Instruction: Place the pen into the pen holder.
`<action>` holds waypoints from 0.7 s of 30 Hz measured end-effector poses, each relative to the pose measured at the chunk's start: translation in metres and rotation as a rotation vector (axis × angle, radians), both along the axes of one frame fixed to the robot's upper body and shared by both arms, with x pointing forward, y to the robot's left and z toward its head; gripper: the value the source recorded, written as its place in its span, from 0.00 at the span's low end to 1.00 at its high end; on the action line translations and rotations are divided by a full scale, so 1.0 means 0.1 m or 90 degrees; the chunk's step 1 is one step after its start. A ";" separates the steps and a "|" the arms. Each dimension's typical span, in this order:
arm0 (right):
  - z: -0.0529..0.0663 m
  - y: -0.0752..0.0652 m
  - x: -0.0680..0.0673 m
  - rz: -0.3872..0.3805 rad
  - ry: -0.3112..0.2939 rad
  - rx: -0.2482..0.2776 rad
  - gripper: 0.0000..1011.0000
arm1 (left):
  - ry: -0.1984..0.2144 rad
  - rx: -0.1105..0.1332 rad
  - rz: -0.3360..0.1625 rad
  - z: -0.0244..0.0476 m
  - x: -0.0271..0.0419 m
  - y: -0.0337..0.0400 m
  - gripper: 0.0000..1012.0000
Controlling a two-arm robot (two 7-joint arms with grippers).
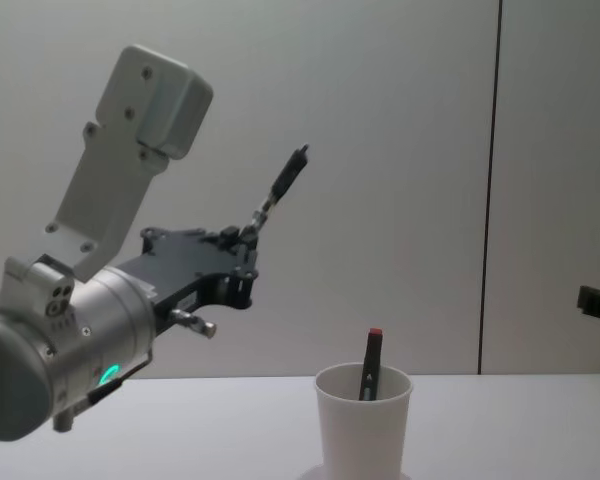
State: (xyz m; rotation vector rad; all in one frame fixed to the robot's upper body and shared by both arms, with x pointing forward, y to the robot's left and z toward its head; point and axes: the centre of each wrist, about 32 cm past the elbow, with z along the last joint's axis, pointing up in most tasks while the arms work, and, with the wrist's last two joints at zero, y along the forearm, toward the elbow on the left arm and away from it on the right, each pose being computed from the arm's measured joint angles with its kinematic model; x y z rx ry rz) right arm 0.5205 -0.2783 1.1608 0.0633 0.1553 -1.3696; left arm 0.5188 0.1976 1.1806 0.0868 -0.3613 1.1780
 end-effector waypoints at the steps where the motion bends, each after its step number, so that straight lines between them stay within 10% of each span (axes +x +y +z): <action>1: 0.00 0.00 0.00 0.000 0.000 0.000 0.99 | -0.003 0.001 -0.004 -0.002 0.003 -0.002 0.12; 21: 0.00 0.00 0.00 0.000 0.000 0.000 0.99 | -0.063 0.020 -0.100 -0.017 0.113 -0.013 0.12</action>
